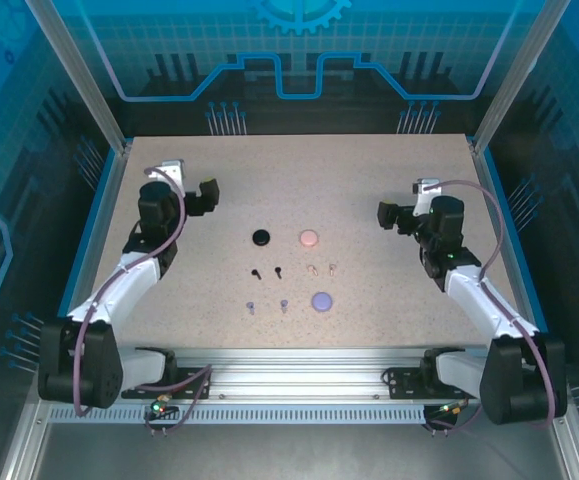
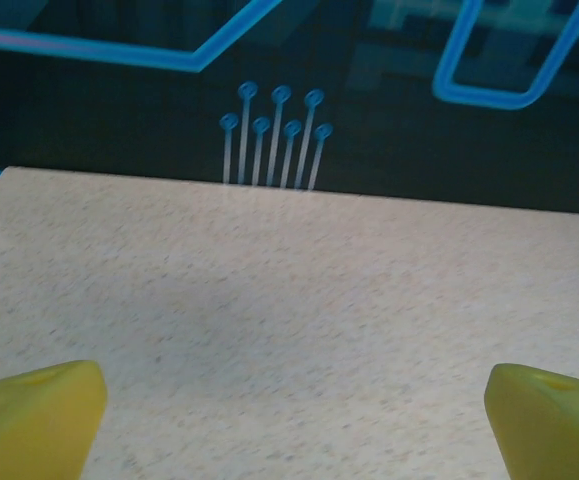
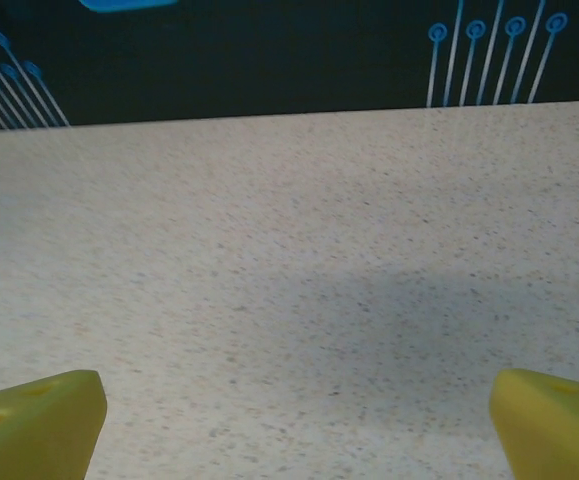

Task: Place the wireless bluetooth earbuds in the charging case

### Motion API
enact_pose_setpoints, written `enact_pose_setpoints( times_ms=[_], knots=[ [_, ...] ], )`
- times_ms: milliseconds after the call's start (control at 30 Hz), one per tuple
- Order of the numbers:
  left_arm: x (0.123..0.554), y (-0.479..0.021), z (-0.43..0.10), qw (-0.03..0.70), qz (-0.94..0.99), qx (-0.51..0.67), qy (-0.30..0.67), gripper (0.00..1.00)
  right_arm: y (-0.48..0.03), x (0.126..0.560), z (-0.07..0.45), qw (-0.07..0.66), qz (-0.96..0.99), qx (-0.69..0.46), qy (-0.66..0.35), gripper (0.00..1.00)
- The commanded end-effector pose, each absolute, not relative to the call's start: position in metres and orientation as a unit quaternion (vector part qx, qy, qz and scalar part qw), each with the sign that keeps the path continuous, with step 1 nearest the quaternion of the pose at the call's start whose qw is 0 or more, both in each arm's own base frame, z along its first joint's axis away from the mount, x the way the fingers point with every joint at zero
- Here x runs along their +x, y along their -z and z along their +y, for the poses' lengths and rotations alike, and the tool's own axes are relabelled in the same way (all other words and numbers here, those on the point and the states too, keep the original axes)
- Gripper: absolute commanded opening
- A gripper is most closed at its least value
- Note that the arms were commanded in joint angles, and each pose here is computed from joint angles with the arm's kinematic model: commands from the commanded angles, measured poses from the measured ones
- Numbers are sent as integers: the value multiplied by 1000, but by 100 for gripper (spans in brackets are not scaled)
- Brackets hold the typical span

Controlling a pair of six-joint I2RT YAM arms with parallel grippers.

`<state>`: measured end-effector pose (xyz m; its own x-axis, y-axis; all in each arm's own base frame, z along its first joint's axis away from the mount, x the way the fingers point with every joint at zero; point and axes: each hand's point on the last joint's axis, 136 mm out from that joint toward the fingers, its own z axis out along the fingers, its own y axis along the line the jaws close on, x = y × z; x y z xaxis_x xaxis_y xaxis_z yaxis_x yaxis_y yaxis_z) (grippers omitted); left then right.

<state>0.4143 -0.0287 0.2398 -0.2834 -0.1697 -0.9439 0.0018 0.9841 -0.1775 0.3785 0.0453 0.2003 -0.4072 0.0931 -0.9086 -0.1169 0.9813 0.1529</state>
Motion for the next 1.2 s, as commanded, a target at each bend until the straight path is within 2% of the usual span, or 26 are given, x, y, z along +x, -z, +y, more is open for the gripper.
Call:
enact_pose_setpoints(
  times_ms=[0,167,333,567,800,1000,1167],
  knots=[
    [398,-231,-55,538,834,-57,106,99,-225,360,77,511,844,-26,-160,100],
    [381,-239,-96,517,845,-35,134,99,-248,321,111,466,866,-99,-152,99],
    [363,-236,-122,495,848,-39,183,99,-239,280,146,413,887,-154,-139,98],
    [345,-230,-134,491,843,-59,211,99,-201,237,165,367,912,-153,-96,100],
    [336,-222,-131,485,844,-76,216,99,-139,206,192,283,946,-102,-120,100],
    [329,-221,-128,482,844,-82,221,99,-104,197,211,244,961,-108,-68,95],
    [324,-224,-128,487,841,-74,223,99,-73,200,229,200,968,-140,-47,98]
  ],
)
